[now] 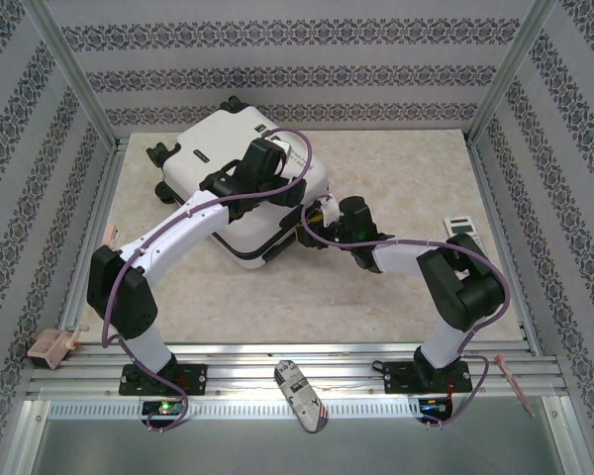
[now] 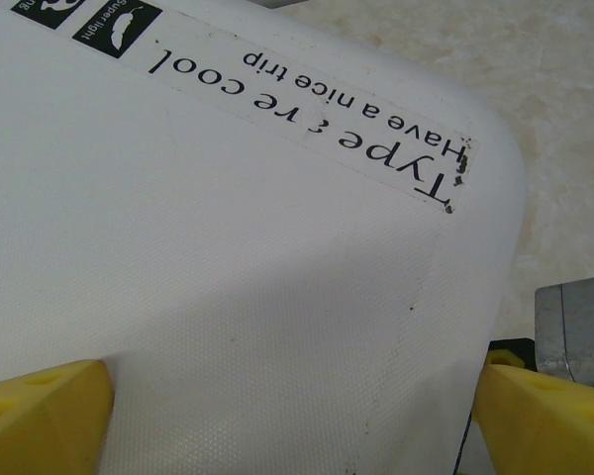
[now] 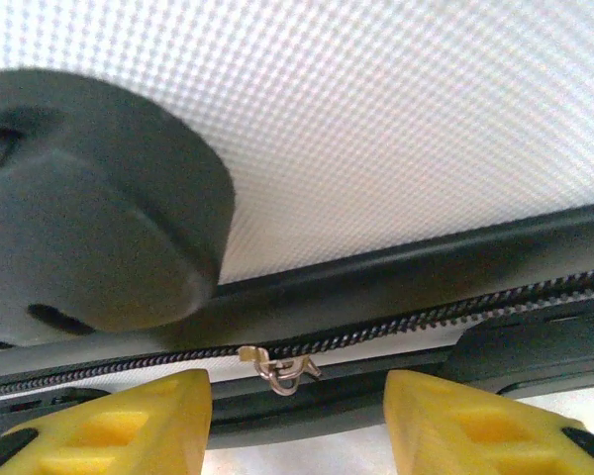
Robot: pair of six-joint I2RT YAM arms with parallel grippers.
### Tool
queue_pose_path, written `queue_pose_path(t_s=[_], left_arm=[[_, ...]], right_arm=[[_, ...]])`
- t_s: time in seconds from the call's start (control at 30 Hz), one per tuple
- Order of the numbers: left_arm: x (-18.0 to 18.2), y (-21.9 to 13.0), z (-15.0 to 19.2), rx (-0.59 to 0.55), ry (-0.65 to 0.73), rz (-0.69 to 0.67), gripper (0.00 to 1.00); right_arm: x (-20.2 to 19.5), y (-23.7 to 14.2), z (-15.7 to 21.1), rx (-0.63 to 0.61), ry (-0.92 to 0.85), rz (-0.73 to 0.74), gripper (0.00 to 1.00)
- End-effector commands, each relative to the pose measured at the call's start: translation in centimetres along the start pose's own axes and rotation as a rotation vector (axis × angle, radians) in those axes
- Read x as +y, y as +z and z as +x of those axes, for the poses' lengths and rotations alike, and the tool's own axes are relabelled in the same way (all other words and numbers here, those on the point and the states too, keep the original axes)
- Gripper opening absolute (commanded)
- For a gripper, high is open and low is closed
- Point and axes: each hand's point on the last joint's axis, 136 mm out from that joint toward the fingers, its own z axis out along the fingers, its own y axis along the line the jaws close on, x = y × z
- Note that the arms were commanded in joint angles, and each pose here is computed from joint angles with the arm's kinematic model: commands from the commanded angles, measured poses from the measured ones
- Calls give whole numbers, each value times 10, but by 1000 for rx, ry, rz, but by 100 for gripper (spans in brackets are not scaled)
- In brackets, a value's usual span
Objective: Pack the luggage
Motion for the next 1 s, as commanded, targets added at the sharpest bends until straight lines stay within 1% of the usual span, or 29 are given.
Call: queue_pose_path(t_s=[0.0, 0.1, 0.17, 0.27, 0.43, 0.53, 0.6, 0.73, 0.87, 0.93, 0.97], left_arm=[[-9, 4, 1, 13, -15, 27, 94], [-9, 4, 1, 14, -16, 28, 94], [-9, 4, 1, 14, -11, 27, 94], [-8, 3, 1, 13, -9, 24, 94], [-7, 3, 3, 15, -4, 17, 94], [-7, 4, 2, 14, -4, 17, 94], [-7, 4, 2, 15, -4, 18, 94], [-7, 4, 2, 14, -4, 18, 94], [-6, 4, 3, 18, -3, 13, 94], [-6, 4, 4, 19, -3, 12, 94], [-6, 4, 3, 18, -3, 13, 94]], right_arm=[[18, 11, -13, -22, -41, -84, 46], [26, 10, -19, -33, -26, -146, 41], [30, 8, -22, -39, -5, -190, 36], [36, 3, -26, -44, 28, -261, 30], [43, -10, -32, -59, 81, -356, 27], [45, -13, -33, -53, 105, -378, 25], [43, -11, -31, -43, 113, -369, 25], [35, -3, -22, -23, 125, -329, 29], [26, 5, -12, -10, 134, -270, 36], [19, 7, -8, -12, 134, -224, 42], [18, 7, -8, -16, 131, -206, 44]])
